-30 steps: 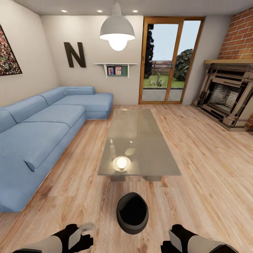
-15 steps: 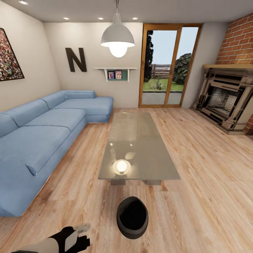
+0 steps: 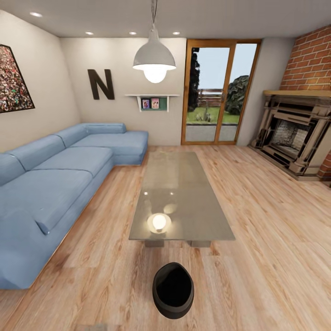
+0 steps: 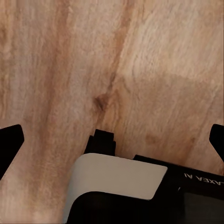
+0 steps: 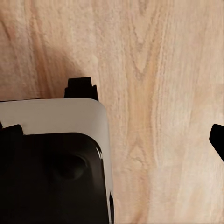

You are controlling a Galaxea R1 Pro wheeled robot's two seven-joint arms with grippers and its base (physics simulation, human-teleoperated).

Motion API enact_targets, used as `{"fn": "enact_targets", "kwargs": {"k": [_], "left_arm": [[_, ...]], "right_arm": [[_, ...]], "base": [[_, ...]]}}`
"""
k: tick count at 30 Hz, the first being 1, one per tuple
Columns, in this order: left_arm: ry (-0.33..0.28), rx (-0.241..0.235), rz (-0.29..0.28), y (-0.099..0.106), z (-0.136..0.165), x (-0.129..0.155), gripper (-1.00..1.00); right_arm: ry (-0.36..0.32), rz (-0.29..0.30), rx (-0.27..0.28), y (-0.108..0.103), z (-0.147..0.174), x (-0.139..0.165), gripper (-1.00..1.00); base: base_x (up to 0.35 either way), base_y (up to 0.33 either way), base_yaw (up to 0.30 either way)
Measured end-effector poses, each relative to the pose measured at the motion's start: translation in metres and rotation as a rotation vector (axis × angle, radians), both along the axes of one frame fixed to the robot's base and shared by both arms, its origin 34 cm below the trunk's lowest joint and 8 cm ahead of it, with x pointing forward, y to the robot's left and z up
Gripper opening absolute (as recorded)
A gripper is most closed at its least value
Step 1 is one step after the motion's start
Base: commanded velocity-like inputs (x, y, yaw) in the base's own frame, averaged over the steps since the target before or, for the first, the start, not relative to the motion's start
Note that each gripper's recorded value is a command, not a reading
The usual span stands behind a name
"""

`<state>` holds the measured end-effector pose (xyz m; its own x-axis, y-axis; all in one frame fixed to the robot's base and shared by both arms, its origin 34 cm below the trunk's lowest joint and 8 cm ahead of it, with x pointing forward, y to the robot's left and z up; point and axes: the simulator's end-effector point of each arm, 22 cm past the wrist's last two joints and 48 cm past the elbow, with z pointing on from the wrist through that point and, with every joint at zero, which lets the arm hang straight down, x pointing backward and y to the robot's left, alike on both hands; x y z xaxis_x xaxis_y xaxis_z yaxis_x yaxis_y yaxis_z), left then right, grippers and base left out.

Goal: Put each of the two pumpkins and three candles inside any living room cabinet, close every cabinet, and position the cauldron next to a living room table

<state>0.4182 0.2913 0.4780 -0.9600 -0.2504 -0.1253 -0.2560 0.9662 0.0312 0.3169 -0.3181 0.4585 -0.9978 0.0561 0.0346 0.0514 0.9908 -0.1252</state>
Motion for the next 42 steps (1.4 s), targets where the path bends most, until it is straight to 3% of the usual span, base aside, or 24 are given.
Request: {"fn": "enact_targets", "kwargs": {"k": [12,13,14,15,16,17,32,42], "left_arm": [[0.016,0.026,0.049,0.016,0.004,-0.066,1.00],[0.016,0.029,0.050,0.019,0.005,-0.069,1.00],[0.016,0.034,0.051,0.027,0.007,-0.073,1.00],[0.014,0.034,0.051,0.028,0.009,-0.073,1.00],[0.009,-0.004,0.044,0.023,0.010,-0.073,1.00],[0.006,-0.015,0.039,0.021,0.011,-0.073,1.00],[-0.013,-0.023,0.036,0.022,0.038,-0.067,1.00],[-0.013,-0.022,0.033,0.022,0.053,-0.067,1.00]], "right_arm": [[-0.005,-0.002,0.001,-0.013,0.018,-0.023,1.00],[-0.002,-0.003,0.008,-0.012,0.019,-0.026,1.00],[0.000,-0.006,0.048,-0.003,0.020,-0.029,1.00],[-0.002,-0.006,0.059,0.000,0.021,-0.029,1.00],[-0.002,-0.009,0.109,0.011,0.022,-0.030,1.00],[-0.003,-0.011,0.116,0.012,0.024,-0.030,1.00],[-0.022,-0.011,0.119,0.010,0.050,-0.024,1.00],[-0.069,-0.006,0.112,0.009,0.064,-0.015,1.00]], "base": [[0.000,0.000,0.000],[0.000,0.000,0.000],[0.000,0.000,0.000],[0.000,0.000,0.000],[0.000,0.000,0.000],[0.000,0.000,0.000],[0.000,0.000,0.000],[0.000,0.000,0.000]]}}
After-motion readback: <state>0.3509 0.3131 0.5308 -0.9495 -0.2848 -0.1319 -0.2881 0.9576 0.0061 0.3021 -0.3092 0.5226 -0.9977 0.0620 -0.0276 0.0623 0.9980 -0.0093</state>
